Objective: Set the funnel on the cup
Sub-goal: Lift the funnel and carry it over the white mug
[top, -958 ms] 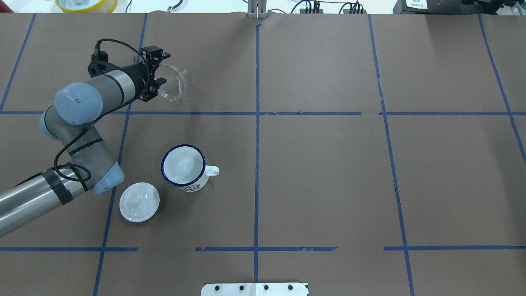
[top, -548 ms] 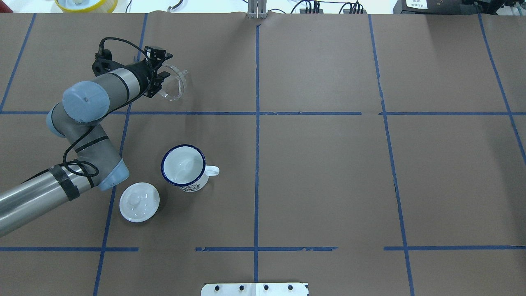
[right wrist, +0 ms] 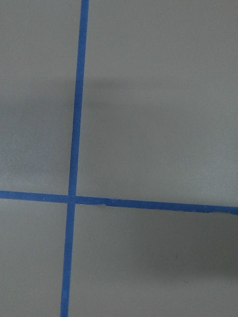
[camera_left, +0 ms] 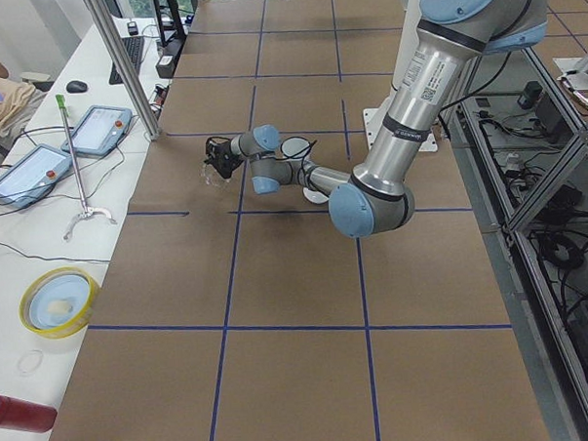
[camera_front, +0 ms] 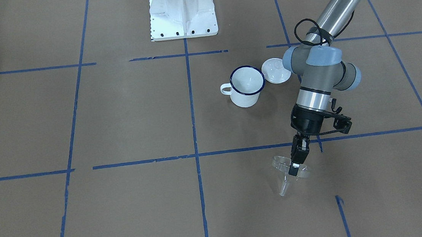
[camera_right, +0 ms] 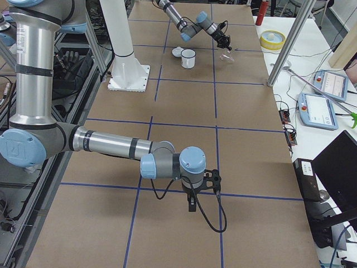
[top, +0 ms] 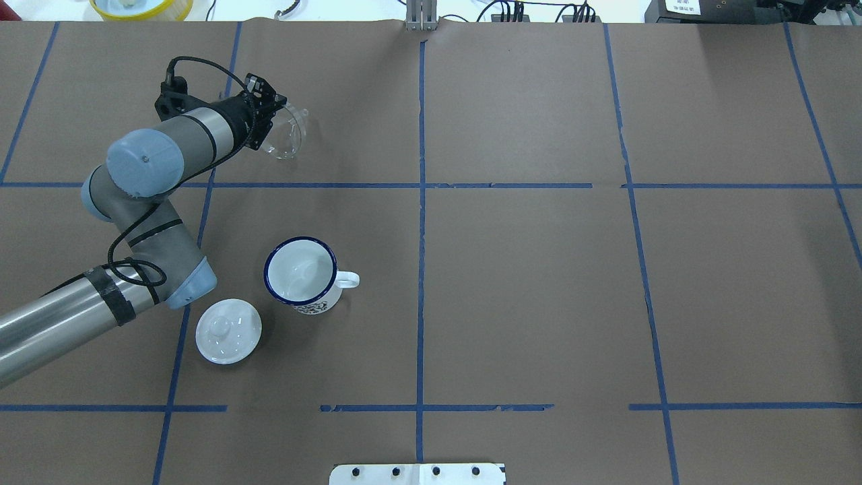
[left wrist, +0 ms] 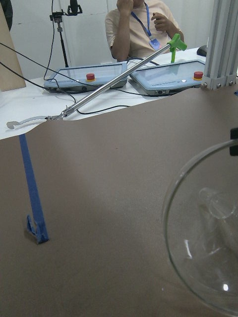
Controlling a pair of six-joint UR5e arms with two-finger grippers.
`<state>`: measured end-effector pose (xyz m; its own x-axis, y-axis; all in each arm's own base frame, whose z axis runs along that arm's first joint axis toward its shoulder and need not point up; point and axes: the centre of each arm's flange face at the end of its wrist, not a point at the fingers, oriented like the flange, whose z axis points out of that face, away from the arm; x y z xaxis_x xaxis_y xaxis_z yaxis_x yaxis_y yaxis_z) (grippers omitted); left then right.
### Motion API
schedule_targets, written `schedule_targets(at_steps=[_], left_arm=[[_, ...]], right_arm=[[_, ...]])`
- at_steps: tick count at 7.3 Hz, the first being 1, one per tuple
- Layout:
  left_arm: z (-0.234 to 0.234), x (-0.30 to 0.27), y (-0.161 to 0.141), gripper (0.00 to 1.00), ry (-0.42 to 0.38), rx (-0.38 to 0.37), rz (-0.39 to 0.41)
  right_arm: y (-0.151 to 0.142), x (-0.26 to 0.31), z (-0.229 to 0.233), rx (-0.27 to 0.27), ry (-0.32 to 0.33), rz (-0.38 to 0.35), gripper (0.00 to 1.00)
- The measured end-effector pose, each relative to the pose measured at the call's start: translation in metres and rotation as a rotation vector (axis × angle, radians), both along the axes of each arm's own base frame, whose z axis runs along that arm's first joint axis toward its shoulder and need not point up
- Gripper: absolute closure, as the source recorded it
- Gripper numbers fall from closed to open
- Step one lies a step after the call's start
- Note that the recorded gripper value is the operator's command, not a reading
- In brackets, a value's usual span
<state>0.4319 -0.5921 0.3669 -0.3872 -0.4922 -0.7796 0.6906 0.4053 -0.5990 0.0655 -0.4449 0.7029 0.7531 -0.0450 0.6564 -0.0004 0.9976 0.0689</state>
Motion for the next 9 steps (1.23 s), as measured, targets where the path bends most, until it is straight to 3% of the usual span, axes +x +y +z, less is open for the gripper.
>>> schedule_targets(at_steps=[1, 3, 6, 9], left_arm=[[-0.032, -0.007, 0.004, 1.00, 0.007, 0.010, 0.001], [-0.110, -0.027, 0.027, 1.00, -0.043, -0.051, 0.059], [-0.192, -0.049, 0.079, 1.00, -0.168, -0.262, 0.279], [-0.220, -0.051, 0.109, 1.00, -0.331, -0.444, 0.500]], right_arm=[[0.000, 0.000, 0.000, 0.000, 0.000, 0.000, 0.00], [0.000, 0.000, 0.000, 0.000, 0.000, 0.000, 0.00], [0.000, 0.000, 0.000, 0.000, 0.000, 0.000, 0.00], [0.000, 0.000, 0.000, 0.000, 0.000, 0.000, 0.00]])
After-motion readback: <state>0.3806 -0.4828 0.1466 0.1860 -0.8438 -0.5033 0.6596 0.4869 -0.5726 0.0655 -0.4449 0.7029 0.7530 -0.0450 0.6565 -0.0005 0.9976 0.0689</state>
